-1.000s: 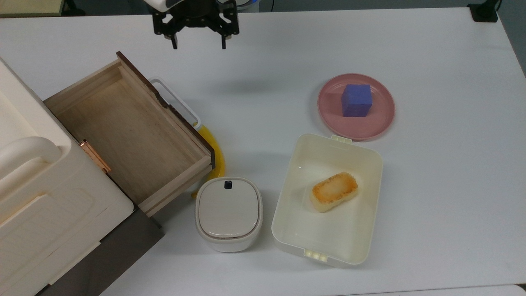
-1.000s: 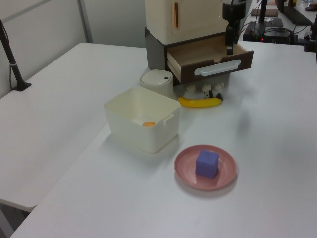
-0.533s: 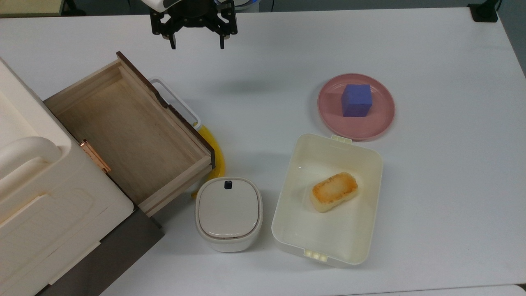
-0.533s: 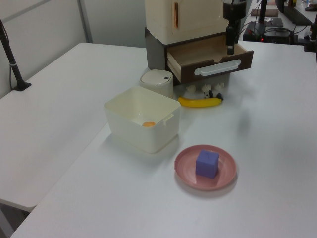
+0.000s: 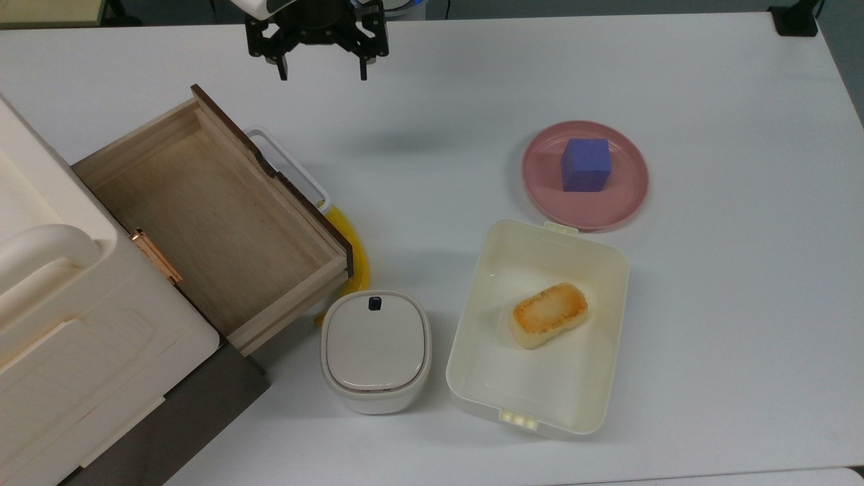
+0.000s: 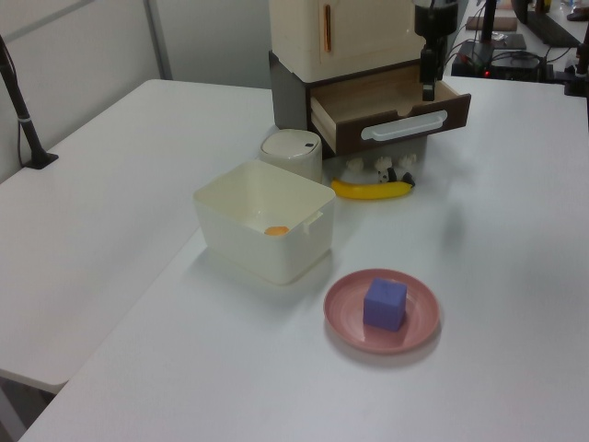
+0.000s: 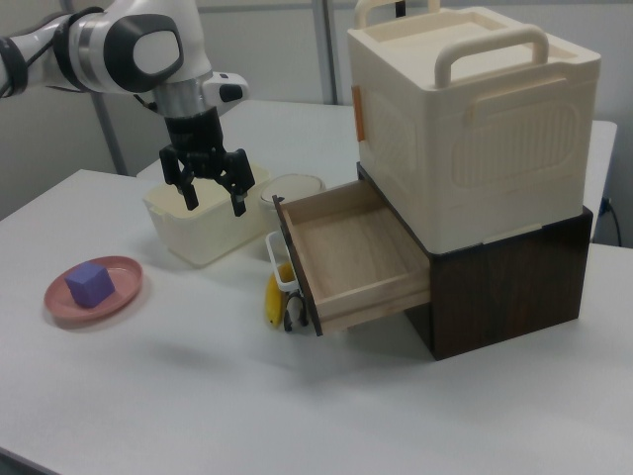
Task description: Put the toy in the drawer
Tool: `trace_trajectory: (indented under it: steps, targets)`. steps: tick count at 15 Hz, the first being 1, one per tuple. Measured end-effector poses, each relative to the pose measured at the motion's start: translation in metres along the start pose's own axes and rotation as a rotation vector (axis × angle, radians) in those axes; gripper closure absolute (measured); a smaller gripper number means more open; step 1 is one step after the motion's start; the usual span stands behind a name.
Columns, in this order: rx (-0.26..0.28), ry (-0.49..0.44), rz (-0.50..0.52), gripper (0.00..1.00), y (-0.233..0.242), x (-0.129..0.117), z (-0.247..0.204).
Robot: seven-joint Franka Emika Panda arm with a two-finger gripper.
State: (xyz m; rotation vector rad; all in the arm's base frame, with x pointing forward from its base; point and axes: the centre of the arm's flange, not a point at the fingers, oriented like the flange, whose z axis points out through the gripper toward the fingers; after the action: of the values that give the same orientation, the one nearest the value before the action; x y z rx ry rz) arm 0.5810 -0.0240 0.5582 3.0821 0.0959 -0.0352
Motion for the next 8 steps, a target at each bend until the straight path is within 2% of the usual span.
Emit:
trace_trajectory:
  steps: [8]
  targets:
    - [0.0,0.0,-0.001,0.0,-0.0001,0.0004,-0.0001]
